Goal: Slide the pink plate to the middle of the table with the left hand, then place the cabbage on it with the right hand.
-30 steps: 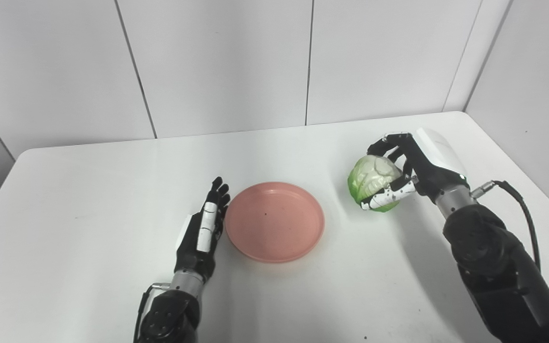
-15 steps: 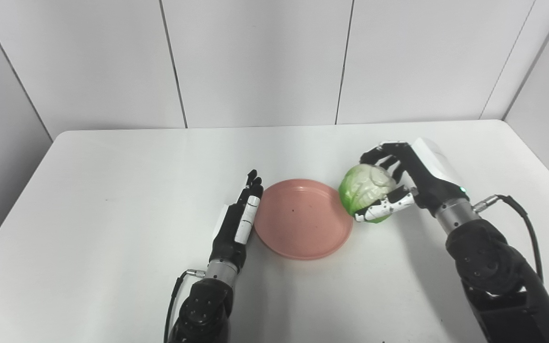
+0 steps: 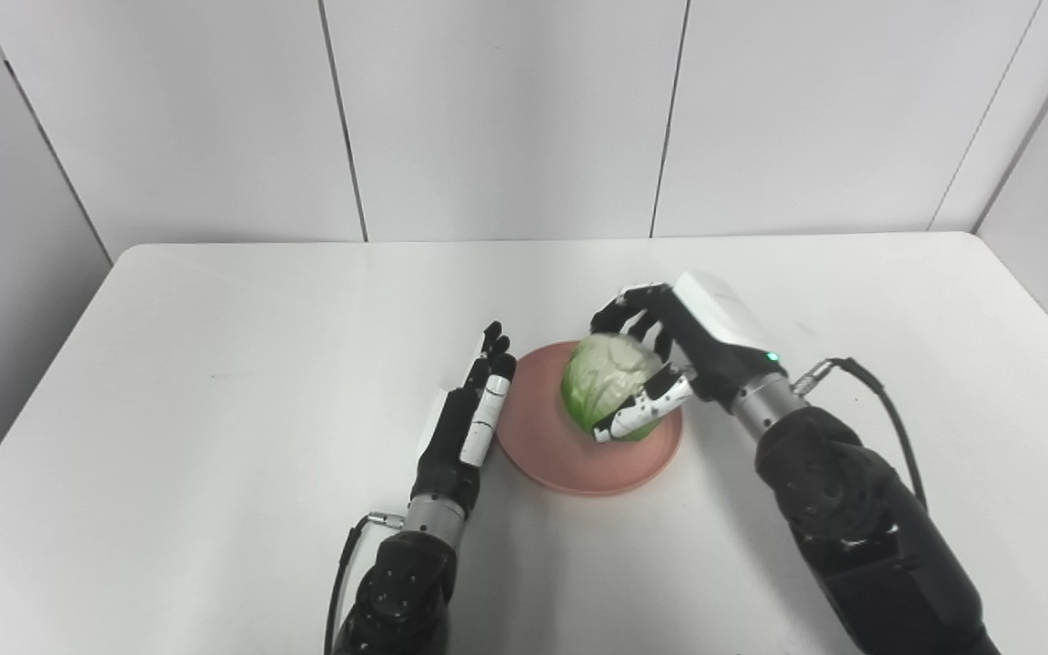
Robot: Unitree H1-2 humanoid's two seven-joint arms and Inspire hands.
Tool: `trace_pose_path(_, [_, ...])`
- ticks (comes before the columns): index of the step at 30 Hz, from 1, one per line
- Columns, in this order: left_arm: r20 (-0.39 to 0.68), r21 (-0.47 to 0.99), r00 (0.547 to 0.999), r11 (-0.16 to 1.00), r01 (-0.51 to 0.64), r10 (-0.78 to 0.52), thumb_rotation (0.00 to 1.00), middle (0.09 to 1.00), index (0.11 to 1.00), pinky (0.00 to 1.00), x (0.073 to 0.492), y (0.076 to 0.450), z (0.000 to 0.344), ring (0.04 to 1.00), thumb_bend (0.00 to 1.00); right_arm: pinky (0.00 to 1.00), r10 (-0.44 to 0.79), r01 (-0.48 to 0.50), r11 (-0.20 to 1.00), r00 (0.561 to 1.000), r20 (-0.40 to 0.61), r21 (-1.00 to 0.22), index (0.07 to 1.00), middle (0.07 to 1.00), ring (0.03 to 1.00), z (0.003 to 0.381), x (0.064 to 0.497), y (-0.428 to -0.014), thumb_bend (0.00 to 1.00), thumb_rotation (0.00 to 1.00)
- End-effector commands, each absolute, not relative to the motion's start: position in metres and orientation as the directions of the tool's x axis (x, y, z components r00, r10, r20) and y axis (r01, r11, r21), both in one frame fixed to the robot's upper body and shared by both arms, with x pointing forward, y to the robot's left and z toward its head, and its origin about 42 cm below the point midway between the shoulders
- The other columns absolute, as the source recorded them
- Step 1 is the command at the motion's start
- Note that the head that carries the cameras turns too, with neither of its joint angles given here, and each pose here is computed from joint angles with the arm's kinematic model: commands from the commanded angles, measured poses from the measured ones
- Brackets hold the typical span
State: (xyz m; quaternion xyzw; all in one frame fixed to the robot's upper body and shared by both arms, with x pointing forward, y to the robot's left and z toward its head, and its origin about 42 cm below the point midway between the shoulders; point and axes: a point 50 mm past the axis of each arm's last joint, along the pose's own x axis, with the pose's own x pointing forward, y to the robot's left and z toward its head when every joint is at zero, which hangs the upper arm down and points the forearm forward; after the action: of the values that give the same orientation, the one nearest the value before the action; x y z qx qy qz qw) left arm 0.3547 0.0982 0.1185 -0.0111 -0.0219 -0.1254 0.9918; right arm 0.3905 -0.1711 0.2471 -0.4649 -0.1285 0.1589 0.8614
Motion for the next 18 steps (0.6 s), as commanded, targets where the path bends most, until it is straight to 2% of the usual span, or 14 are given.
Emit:
trace_pose_path(1, [0.073, -0.014, 0.962, 0.964, 0.265, -0.263, 1.00, 1.000, 1.000, 1.00, 0.362, 0.090, 0.130, 1.000, 0.78, 0.31, 0.436, -0.073, 0.507, 0.881, 0.182, -0.859, 0.526, 0.482, 0.382, 0.272, 0.398, -0.157, 0.51, 0.00])
trace_pose_path(9, [0.061, -0.031, 0.960, 0.961, 0.275, -0.273, 1.00, 1.000, 1.000, 1.00, 0.362, 0.095, 0.130, 1.000, 0.82, 0.26, 0.484, -0.091, 0.421, 0.864, 0.139, -0.902, 0.526, 0.454, 0.367, 0.249, 0.407, -0.144, 0.51, 0.00])
trace_pose_path(13, [0.066, -0.045, 0.960, 0.960, 0.275, -0.272, 1.00, 1.000, 1.000, 1.00, 0.362, 0.096, 0.131, 1.000, 0.81, 0.29, 0.487, -0.112, 0.400, 0.867, 0.108, -0.909, 0.525, 0.462, 0.378, 0.240, 0.408, -0.145, 0.51, 0.00])
trace_pose_path(18, [0.058, -0.051, 0.959, 0.959, 0.280, -0.277, 1.00, 1.000, 1.000, 1.00, 0.361, 0.096, 0.132, 1.000, 0.81, 0.30, 0.507, -0.054, 0.367, 0.849, 0.151, -0.929, 0.522, 0.472, 0.385, 0.232, 0.409, -0.148, 0.52, 0.00])
